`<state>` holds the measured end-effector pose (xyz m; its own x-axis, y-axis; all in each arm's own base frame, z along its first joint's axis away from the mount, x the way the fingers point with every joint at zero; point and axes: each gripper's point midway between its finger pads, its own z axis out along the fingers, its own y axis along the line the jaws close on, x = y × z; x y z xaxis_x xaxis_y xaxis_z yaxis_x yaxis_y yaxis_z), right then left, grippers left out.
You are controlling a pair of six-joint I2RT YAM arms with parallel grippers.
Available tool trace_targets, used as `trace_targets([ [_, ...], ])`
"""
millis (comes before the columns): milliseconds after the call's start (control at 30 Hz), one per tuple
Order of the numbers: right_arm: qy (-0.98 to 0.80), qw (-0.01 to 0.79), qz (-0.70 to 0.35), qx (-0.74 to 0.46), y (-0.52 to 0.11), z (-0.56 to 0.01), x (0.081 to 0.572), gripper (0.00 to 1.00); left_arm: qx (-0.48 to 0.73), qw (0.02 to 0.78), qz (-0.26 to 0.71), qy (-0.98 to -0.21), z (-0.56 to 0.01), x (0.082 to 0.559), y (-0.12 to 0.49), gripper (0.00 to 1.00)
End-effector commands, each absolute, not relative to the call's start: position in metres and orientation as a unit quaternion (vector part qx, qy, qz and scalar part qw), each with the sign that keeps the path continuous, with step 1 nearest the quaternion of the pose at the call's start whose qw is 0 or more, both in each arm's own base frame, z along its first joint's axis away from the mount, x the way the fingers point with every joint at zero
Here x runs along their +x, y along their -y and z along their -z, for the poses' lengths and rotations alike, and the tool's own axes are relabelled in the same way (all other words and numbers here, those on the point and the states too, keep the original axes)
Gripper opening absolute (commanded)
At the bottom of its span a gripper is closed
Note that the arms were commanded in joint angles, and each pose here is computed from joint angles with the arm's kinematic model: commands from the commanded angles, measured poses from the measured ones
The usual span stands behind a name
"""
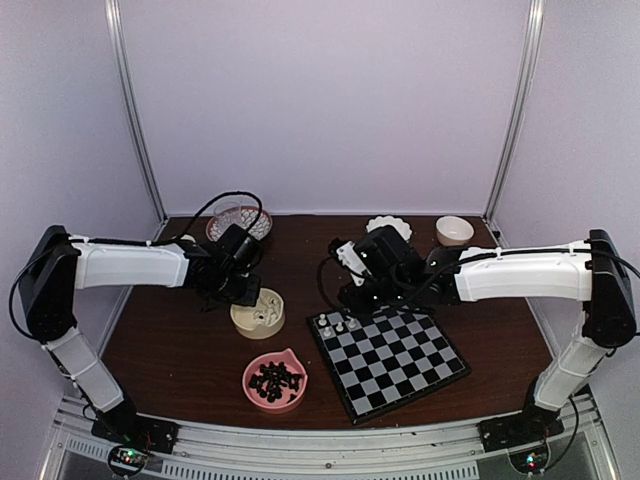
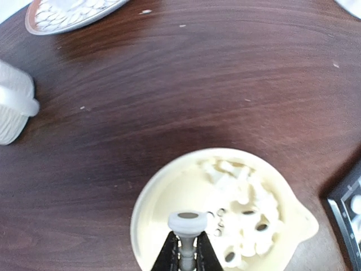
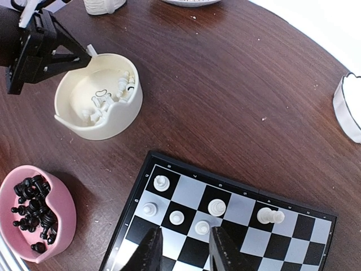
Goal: Set up the chess pieces on the board
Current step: Pick up the bishop from the storage box, then pass from the left arm to the right
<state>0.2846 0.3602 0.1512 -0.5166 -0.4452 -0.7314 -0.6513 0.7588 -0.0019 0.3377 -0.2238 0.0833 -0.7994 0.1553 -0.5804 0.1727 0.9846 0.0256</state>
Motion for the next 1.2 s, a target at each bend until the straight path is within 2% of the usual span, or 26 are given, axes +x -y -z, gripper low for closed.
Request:
trace_targets([
  [0,-0.849,0.396,-0.155,-0.314,-0.358,-0.17,0.284,0.31,0.164,0.312,0.082,-0.932,-0.096,0.323,0.244,0.0],
  [167,-0.833,0.424,-0.179,-0.308,-0.352,-0.187,0.279,0.31,0.231,0.326,0.163,-0.902,-0.119,0.303,0.265,0.0],
  [333,-0.81,0.463,-0.196,-0.301,-0.334,-0.211,0.268,0.31,0.275,0.292,0.241,-0.884,-0.136,0.275,0.292,0.02],
  [500,-0.785,0.496,-0.213,-0.303,-0.311,-0.223,0.25,0.33,0.32,0.255,0.258,-0.875,-0.148,0.245,0.324,0.03],
  [733,-0.751,0.507,-0.226,-0.357,-0.302,-0.212,0.228,0.5,0.396,0.203,0.266,-0.855,-0.152,0.207,0.382,0.04],
  [1000,-0.759,0.549,-0.169,-0.307,-0.257,-0.208,0.232,0.52,0.446,0.157,0.256,-0.843,-0.136,0.192,0.425,0.04],
  [1167,-0.732,0.578,-0.204,-0.298,-0.244,-0.21,0.217,0.71,0.455,0.141,0.264,-0.839,-0.133,0.188,0.44,0.03],
])
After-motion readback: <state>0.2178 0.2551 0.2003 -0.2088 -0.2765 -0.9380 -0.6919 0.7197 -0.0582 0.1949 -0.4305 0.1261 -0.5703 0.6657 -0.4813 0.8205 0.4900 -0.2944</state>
